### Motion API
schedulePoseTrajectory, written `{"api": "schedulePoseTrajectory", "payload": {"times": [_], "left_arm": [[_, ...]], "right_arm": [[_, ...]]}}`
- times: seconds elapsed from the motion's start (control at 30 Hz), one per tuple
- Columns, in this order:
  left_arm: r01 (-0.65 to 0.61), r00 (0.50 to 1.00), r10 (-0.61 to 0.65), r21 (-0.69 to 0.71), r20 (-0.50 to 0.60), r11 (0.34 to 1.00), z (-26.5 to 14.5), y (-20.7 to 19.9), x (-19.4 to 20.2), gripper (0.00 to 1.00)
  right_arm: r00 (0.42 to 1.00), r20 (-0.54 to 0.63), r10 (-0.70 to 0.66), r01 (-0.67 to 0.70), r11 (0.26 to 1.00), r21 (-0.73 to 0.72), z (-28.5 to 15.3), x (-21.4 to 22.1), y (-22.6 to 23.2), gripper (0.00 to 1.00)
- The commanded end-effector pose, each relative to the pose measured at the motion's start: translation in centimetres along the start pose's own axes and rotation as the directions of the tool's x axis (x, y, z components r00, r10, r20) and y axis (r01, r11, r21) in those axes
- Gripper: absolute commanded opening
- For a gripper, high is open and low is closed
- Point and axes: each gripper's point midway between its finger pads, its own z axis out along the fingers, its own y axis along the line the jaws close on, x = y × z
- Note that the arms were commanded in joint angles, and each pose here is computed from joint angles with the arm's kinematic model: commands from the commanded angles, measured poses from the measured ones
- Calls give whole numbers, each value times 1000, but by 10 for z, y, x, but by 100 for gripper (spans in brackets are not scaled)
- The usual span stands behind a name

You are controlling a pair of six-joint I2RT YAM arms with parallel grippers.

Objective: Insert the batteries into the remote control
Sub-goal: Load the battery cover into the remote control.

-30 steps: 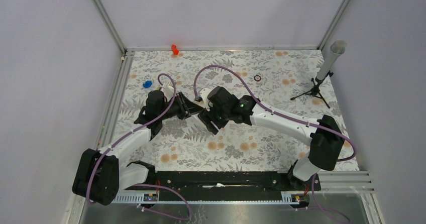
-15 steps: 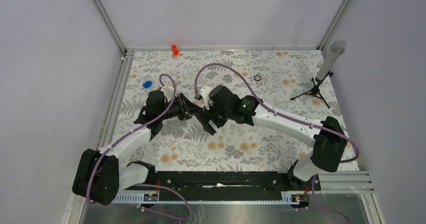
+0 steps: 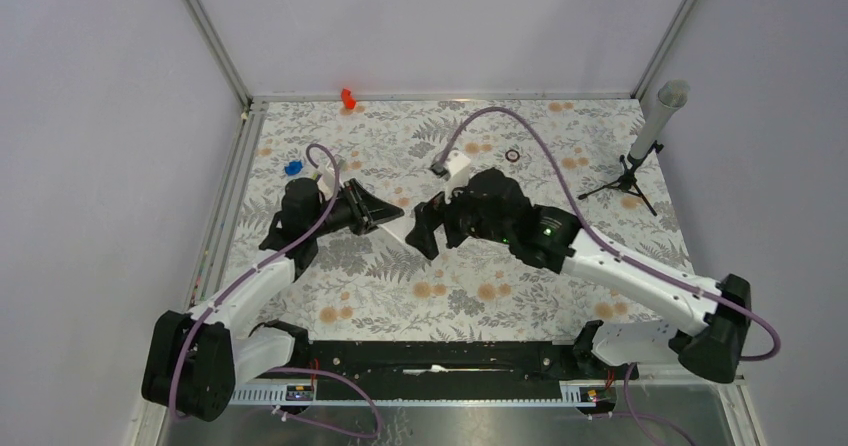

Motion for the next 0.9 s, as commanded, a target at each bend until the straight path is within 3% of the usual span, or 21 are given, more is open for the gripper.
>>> {"api": "schedulePoseTrajectory", "payload": {"times": [0.0,0.17,0.43,0.57,0.7,0.87], "left_arm": [[-56,996,47,119,78,991,-10,-49,-22,0],[-30,995,13,163,103,986,-17,-65,-28,0],[-44,987,6,237,159,971,-33,-98,-38,0],[-54,986,12,253,165,966,-39,-110,-38,0],[-51,987,8,263,163,963,-43,-115,-36,0],[-28,988,-19,296,156,955,-49,-125,-35,0]], "right_arm": [[922,250,296,-307,952,6,-21,-40,-7,95],[782,320,535,-531,841,-108,-25,-39,-5,91],[582,334,741,-644,671,-368,-31,-52,10,90],[552,318,771,-656,636,-406,-26,-56,13,83],[515,317,796,-657,604,-451,-26,-64,12,65],[517,306,799,-669,601,-438,-21,-60,9,49]]}}
